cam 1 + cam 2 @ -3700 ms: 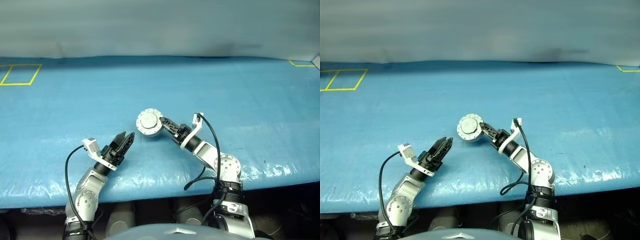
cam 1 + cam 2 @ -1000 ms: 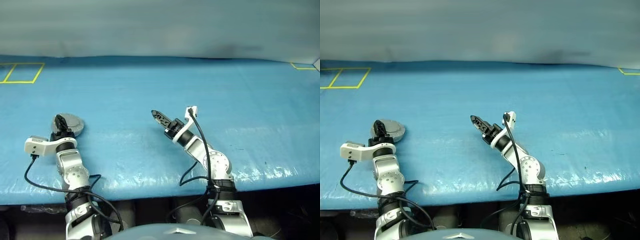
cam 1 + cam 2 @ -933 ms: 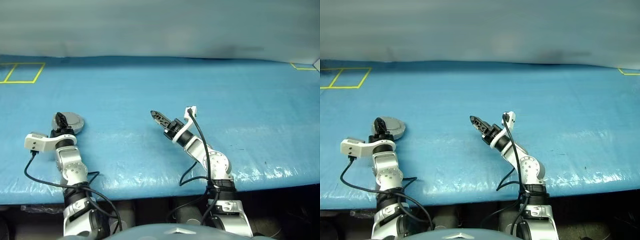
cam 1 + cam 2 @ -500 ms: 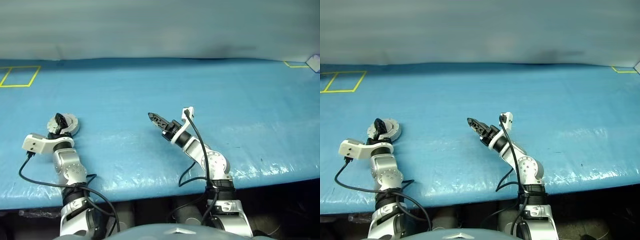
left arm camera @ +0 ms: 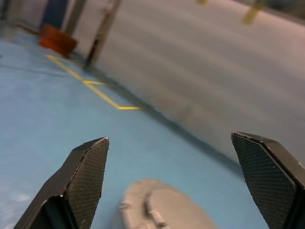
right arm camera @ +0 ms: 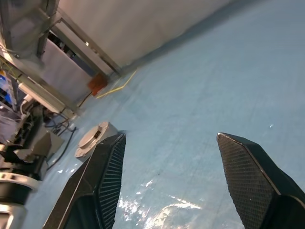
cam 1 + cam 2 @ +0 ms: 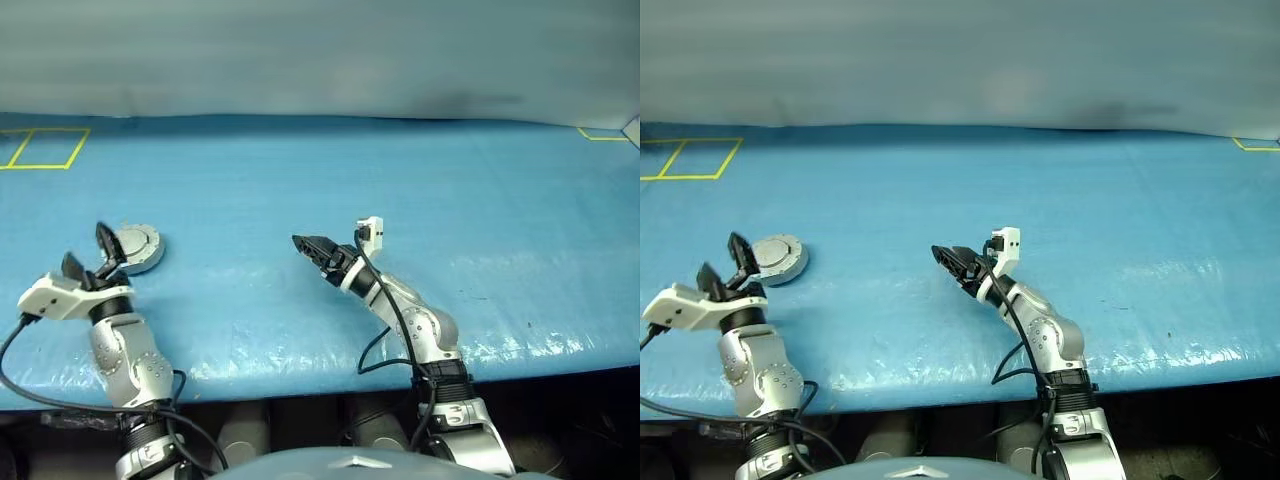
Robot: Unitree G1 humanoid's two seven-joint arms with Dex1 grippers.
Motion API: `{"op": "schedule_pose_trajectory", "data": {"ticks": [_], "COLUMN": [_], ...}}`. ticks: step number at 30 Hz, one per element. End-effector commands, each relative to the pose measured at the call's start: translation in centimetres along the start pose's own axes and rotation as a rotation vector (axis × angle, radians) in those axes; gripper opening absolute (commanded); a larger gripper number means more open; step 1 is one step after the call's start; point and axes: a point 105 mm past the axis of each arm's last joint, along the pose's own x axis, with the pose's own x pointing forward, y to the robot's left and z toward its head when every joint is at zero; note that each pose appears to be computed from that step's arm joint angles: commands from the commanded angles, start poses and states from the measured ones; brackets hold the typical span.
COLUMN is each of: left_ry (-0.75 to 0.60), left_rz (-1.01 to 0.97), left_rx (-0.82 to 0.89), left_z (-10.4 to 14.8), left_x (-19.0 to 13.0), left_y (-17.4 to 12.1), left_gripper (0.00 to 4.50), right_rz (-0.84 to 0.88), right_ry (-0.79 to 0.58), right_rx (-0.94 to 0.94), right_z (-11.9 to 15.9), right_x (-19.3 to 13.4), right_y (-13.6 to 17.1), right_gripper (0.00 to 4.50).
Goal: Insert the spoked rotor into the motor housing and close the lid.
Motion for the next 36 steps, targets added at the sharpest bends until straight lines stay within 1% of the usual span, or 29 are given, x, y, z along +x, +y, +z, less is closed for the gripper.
{"op": "schedule_pose_trajectory", "data": {"ticks": [1,2,3,4,6,7,9,11,12,15,17,19,21,25,31,36], "left_ry": [0.093,0.122,0.196,0.304,0.483,0.524,0.588,0.663,0.680,0.657,0.656,0.650,0.641,0.613,0.606,0.582], "left_rz": [-0.460,-0.529,-0.651,-0.800,-0.997,-1.035,-1.031,-1.056,-1.058,-1.030,-1.039,-1.033,-1.037,-1.045,-1.024,-0.999], "left_rx": [-0.044,-0.071,-0.032,0.041,0.148,0.172,0.261,0.375,0.385,0.395,0.411,0.392,0.388,0.397,0.394,0.392], "left_z": [-1.1,-1.4,-2.4,-4.3,-7.1,-7.8,-9.3,-10.8,-11.0,-10.9,-10.8,-10.6,-10.4,-9.8,-9.7,-9.6], "left_x": [-1.2,-1.7,-2.9,-4.7,-7.9,-8.7,-9.0,-9.7,-9.9,-9.5,-9.6,-9.5,-9.2,-8.6,-8.3,-7.9], "left_y": [-8.1,-9.2,-10.8,-12.5,-13.7,-13.7,-12.3,-11.0,-10.6,-10.2,-9.9,-9.9,-10.0,-10.2,-10.2,-10.1], "left_gripper": [4.48,4.48,4.48,4.48,4.48,4.48,4.48,4.48,4.48,4.50,4.50,4.50,4.50,4.50,4.50,4.50], "right_rz": [-0.062,-0.080,-0.117,-0.140,-0.169,-0.172,-0.192,-0.174,-0.160,-0.111,-0.029,0.033,0.041,0.120,0.069,0.067], "right_ry": [-0.022,-0.001,0.031,0.056,0.081,0.084,0.115,0.138,0.138,0.150,0.169,0.198,0.199,0.218,0.234,0.239], "right_rx": [-0.267,-0.295,-0.331,-0.366,-0.388,-0.388,-0.436,-0.459,-0.460,-0.469,-0.481,-0.481,-0.483,-0.507,-0.537,-0.539], "right_z": [1.4,1.2,0.9,0.8,0.9,0.9,0.9,1.0,1.1,1.2,1.1,0.7,0.8,0.3,0.0,-0.2], "right_x": [-0.3,-0.3,-0.7,-1.2,-2.2,-2.4,-3.2,-4.0,-4.2,-4.7,-5.1,-5.4,-5.3,-5.1,-4.8,-4.5], "right_y": [-0.9,-1.3,-2.2,-3.0,-4.0,-4.2,-4.9,-5.2,-5.1,-4.7,-3.9,-3.1,-3.1,-2.1,-2.9,-2.9], "right_gripper": [3.26,3.26,3.26,3.26,3.26,3.26,3.26,3.26,3.26,3.83,4.47,4.47,4.47,4.47,4.47,4.47]}}
